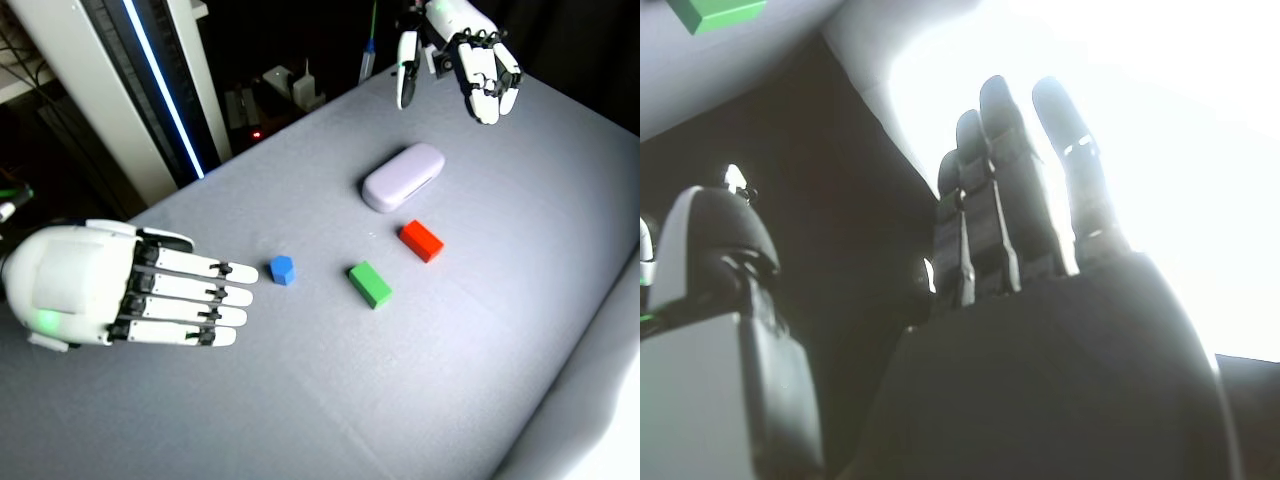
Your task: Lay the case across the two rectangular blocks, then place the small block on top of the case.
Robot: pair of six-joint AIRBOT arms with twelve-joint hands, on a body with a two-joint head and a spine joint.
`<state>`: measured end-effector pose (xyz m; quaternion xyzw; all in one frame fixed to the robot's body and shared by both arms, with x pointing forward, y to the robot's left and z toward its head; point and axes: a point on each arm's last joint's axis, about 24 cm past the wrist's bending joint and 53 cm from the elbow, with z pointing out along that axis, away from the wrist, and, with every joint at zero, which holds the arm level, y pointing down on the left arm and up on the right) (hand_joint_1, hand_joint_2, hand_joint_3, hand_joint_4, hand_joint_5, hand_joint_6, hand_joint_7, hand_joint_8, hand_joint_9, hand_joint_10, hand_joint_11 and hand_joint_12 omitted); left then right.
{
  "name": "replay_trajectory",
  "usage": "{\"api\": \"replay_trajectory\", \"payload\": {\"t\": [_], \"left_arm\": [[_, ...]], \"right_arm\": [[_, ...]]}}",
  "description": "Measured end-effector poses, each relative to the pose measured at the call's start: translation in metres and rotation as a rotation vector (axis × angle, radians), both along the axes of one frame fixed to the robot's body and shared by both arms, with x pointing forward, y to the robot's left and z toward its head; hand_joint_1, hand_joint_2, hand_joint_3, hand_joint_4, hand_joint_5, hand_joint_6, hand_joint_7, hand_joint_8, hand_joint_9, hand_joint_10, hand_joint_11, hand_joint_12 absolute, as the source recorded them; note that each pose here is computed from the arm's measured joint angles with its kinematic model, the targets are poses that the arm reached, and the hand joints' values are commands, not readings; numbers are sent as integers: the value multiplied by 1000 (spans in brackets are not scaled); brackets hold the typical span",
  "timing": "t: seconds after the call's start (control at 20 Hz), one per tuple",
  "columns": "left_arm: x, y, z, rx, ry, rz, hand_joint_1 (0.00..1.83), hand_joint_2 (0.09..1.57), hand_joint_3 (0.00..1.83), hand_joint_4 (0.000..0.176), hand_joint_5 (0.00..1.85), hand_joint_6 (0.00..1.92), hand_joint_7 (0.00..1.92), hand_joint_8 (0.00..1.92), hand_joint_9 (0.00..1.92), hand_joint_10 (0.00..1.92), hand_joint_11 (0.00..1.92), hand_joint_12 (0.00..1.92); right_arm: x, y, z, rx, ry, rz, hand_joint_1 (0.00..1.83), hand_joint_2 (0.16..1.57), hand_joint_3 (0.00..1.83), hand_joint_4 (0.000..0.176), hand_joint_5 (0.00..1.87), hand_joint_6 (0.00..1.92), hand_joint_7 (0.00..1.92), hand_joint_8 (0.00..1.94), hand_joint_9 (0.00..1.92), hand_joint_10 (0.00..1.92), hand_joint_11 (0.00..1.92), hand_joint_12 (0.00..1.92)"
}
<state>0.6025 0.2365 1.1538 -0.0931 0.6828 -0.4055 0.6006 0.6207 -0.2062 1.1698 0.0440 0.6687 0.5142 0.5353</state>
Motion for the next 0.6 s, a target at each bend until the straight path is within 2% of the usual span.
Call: {"api": "replay_trajectory", "payload": {"t": [0.05,0.1,0.15,0.25,0.3,0.4,0.45,0.5,0.55,0.6], "left_arm": [[0,-1,0,1,-2,-3,575,801,25,139,80,1,127,0,16,3,0,0],[-1,-2,-1,6,2,-10,566,800,22,148,79,1,126,0,28,7,2,1],[0,-3,-4,17,11,-16,532,799,19,169,54,0,115,0,28,6,9,4],[2,-4,-9,37,28,-26,547,813,19,137,88,12,131,6,46,11,34,16],[3,-3,-15,54,48,-27,592,806,13,128,109,17,134,6,49,11,24,13],[6,-3,-27,100,88,-37,612,819,13,143,77,2,148,7,98,24,16,11],[8,-3,-33,130,106,-42,602,811,4,141,86,1,192,5,168,21,56,36],[10,-2,-39,162,124,-44,648,798,0,126,124,2,223,3,206,13,80,57],[15,-3,-48,205,145,-48,674,796,0,122,140,6,235,4,217,11,85,63],[16,-4,-51,219,152,-51,685,804,3,115,145,6,231,1,217,9,81,64]], "right_arm": [[0,0,0,0,-1,-1,648,1272,3,0,314,1,260,0,223,8,3,623],[1,-1,0,0,-1,-2,645,1275,4,0,314,1,259,0,223,6,0,622],[1,-1,-1,-3,2,-2,648,1279,5,0,315,1,263,2,225,7,0,621],[0,0,-2,-9,5,2,644,1276,2,0,320,2,258,0,229,6,5,620],[0,0,-3,-13,8,3,641,1275,2,0,325,4,262,2,235,8,9,620],[1,0,-5,-19,13,3,661,1280,3,0,324,2,263,2,237,6,10,614],[1,2,-4,-18,12,7,642,1281,3,0,317,0,251,1,226,1,1,600],[1,3,-3,-16,10,10,632,1276,0,0,327,4,261,5,235,5,18,602],[1,4,-3,-18,9,16,629,1277,1,0,326,3,258,3,234,4,19,600],[1,4,-3,-19,9,17,610,1277,1,0,326,3,258,2,239,5,29,598]]}}
